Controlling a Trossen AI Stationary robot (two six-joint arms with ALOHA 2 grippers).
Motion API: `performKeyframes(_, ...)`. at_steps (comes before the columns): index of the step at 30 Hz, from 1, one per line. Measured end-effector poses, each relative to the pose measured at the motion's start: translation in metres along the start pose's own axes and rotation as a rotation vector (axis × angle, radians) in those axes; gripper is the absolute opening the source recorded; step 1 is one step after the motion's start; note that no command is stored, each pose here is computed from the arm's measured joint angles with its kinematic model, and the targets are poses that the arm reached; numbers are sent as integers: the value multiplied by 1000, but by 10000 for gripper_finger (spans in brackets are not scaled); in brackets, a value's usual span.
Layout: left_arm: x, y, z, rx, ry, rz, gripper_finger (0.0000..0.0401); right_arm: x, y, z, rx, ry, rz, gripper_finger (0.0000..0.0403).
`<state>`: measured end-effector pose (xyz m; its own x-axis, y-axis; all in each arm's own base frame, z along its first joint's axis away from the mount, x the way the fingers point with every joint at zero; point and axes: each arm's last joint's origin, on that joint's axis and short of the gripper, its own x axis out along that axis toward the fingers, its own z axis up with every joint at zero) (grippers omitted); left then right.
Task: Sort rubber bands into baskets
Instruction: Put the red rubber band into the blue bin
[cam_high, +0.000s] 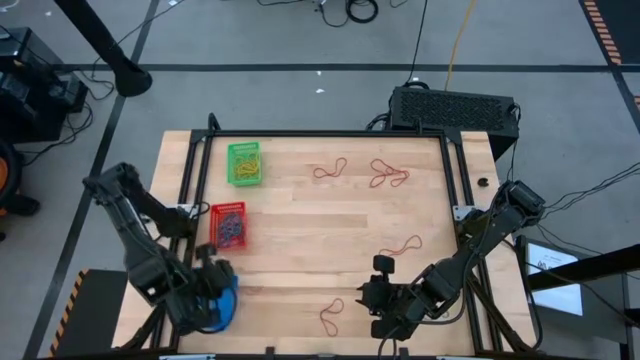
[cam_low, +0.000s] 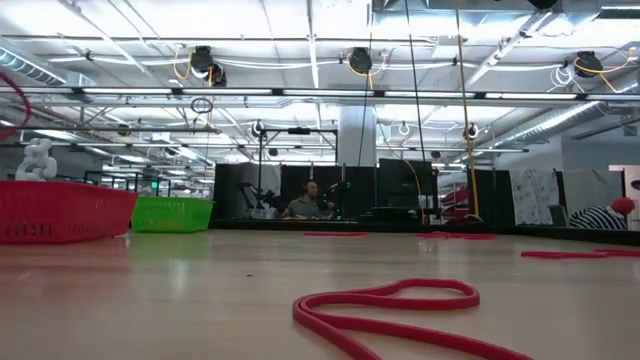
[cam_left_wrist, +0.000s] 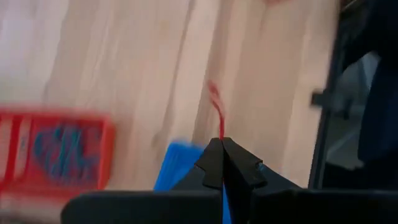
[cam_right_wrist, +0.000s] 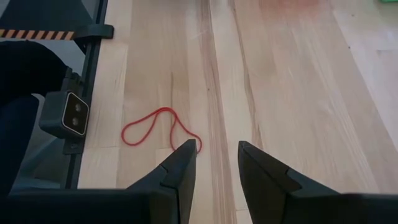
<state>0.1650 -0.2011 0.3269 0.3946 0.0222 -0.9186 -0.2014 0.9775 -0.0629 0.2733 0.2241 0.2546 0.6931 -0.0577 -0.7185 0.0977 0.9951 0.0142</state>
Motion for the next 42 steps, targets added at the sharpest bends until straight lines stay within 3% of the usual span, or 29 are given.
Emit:
performKeyframes(6, -8, 11, -20, -112, 159, 103, 2, 0, 0, 0, 0, -1, -1, 112)
performKeyframes(13, -12, 8, -31, -159, 258, 88, 2, 0, -1, 1, 1, -19, -22, 112)
performKeyframes(30, -15, 9, -39, -190, 281, 121, 2, 0, 0, 1, 2, -21, -21, 112)
performKeyframes(42, -11, 10, -39, -180, 235, 147, 48, 0, 0, 1, 3, -22, -20, 112)
